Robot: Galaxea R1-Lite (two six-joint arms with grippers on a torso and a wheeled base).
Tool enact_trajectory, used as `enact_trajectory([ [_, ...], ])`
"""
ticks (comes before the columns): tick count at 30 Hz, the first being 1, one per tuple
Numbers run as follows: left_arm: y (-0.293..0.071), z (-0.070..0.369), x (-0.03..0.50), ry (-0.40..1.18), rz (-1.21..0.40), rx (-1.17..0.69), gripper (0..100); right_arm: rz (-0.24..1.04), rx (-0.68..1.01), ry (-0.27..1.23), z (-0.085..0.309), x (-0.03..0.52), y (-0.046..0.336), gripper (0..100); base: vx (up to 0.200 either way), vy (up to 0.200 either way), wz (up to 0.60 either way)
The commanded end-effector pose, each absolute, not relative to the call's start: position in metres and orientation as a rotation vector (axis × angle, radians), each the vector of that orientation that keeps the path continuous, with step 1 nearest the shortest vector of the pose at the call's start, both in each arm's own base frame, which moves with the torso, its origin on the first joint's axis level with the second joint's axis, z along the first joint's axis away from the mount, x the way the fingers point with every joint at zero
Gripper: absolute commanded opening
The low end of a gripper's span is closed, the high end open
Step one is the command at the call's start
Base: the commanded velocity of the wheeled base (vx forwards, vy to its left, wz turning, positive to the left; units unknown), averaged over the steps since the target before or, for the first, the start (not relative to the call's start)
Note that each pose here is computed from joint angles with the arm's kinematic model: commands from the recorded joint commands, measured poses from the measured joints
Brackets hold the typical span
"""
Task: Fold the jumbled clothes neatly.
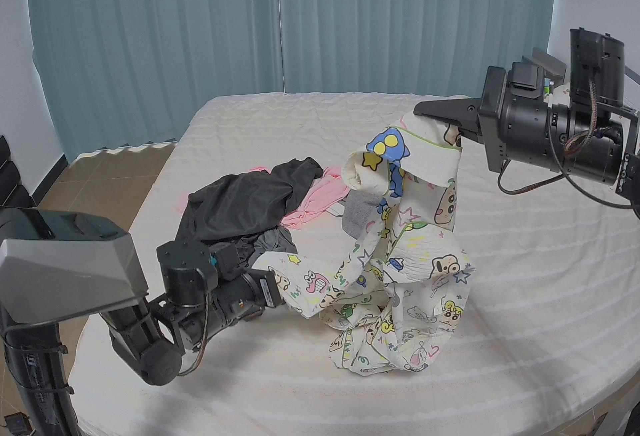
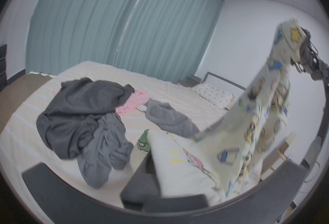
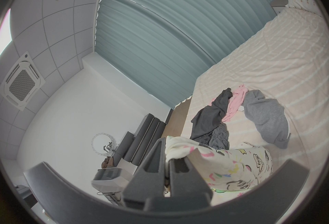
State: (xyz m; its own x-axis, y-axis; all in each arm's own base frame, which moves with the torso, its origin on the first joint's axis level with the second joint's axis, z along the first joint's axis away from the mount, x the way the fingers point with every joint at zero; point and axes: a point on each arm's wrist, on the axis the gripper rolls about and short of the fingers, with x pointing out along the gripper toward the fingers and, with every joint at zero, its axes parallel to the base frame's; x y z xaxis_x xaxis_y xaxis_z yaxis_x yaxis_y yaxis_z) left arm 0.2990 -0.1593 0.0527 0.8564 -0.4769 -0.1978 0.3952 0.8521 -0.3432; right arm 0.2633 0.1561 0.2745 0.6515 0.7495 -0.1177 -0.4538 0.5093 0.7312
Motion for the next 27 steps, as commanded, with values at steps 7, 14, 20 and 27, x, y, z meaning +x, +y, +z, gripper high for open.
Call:
enact_trajectory([
  [7,-0.153,0.190,0.343,0.032,-0.277,-0.406,0,0.645,0.735,0.490,0.245,0.308,0.148,0,0.000,0.000,0.00],
  [14,-0.143,0.241,0.321,0.014,-0.298,-0.565,0,0.640,0.747,0.426,0.262,0.303,0.140,0,0.000,0.000,0.00],
  [20,-0.130,0.281,0.289,0.010,-0.369,-0.649,0,0.668,0.749,0.311,0.280,0.297,0.138,0,0.000,0.000,0.00],
  [27,-0.122,0.255,0.264,0.172,-0.363,-0.653,0,0.631,0.744,0.376,0.257,0.295,0.140,0,0.000,0.000,0.00],
])
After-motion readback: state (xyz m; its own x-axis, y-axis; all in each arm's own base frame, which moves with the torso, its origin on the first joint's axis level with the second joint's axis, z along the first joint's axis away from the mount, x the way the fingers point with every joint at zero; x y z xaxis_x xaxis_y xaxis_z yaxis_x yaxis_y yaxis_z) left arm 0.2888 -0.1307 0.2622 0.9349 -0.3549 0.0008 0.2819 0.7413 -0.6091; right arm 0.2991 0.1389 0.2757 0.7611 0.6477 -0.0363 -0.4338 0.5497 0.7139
